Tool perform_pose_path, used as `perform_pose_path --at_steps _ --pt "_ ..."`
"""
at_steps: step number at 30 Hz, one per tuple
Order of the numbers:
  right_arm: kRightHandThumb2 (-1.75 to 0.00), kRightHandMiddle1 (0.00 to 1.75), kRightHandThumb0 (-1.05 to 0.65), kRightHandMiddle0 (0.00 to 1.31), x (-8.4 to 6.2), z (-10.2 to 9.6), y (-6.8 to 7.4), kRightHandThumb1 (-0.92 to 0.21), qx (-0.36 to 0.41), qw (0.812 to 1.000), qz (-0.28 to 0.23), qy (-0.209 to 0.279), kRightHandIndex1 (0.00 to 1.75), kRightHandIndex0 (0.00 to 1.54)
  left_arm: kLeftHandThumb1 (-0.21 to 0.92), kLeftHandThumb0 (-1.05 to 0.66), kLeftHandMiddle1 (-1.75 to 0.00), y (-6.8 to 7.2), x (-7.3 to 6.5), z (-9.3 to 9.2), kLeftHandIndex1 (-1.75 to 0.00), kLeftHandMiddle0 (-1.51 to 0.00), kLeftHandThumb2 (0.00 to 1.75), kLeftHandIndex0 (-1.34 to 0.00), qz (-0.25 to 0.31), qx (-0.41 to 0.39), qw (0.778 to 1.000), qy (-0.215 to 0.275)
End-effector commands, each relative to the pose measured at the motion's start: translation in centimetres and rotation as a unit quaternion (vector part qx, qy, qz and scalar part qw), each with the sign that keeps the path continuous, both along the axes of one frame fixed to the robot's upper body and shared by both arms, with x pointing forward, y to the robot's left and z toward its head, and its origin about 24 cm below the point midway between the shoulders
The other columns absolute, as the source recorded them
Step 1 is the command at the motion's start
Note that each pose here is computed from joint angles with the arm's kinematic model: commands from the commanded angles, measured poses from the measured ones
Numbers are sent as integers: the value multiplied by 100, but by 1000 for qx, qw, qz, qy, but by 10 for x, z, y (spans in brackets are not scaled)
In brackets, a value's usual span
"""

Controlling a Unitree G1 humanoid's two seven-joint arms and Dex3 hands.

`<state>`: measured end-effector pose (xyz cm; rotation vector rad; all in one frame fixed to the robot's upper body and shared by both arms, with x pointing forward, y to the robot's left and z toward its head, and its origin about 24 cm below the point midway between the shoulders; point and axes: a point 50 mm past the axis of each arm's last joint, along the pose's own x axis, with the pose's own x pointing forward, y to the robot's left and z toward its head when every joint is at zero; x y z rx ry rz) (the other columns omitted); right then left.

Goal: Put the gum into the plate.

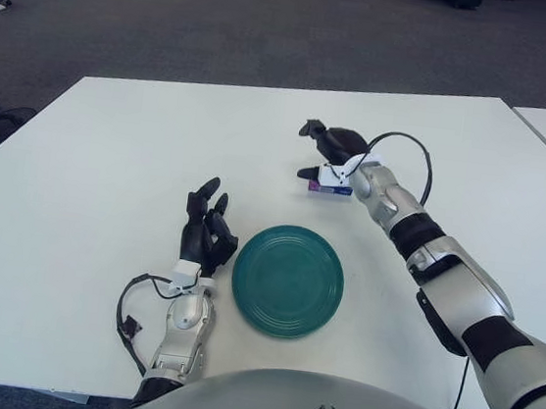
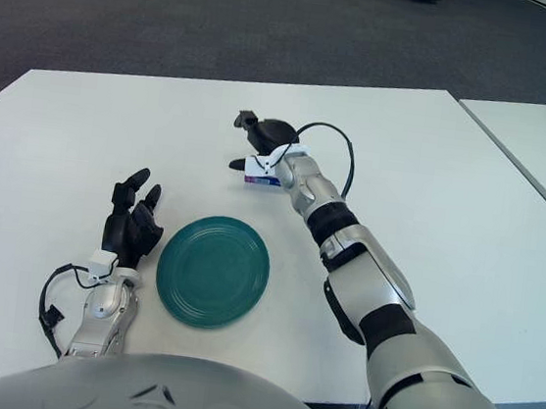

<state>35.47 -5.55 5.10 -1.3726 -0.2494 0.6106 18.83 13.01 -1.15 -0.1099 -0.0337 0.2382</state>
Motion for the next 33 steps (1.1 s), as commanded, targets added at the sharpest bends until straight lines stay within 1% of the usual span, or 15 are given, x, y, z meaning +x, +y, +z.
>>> perform_pose_path --at_steps 1,7,13,18,23,33 --pt "-52 71 -71 0 0 -9 -5 -92 -25 1000 -3 12 3 41 92 -100 -6 -13 -7 -10 -90 -48 102 -8 3 -24 999 35" --pt "-56 65 -74 0 0 -18 -8 -92 -46 998 -11 36 1 38 92 -99 -6 -12 -8 -12 -90 -50 103 -9 -2 -33 999 43" --pt "-59 61 -76 0 -1 -24 -13 -92 -63 997 -14 46 0 35 92 -99 -6 -13 -8 -12 -88 -50 103 -7 -7 -41 998 43" --pt "-59 58 -78 0 -4 -31 -17 -92 -72 995 -16 61 0 33 92 -99 -6 -13 -7 -12 -87 -51 103 -7 -9 -44 998 43" --pt "-61 57 -78 0 -9 -44 -25 -92 -88 992 -24 82 0 33 92 -99 -5 -12 -5 -11 -87 -50 102 -6 -11 -49 998 36" --pt "-62 54 -78 0 -13 -56 -32 -92 -134 986 -30 93 0 33 92 -99 -3 -12 -4 -10 -86 -48 103 -5 -12 -50 998 34"
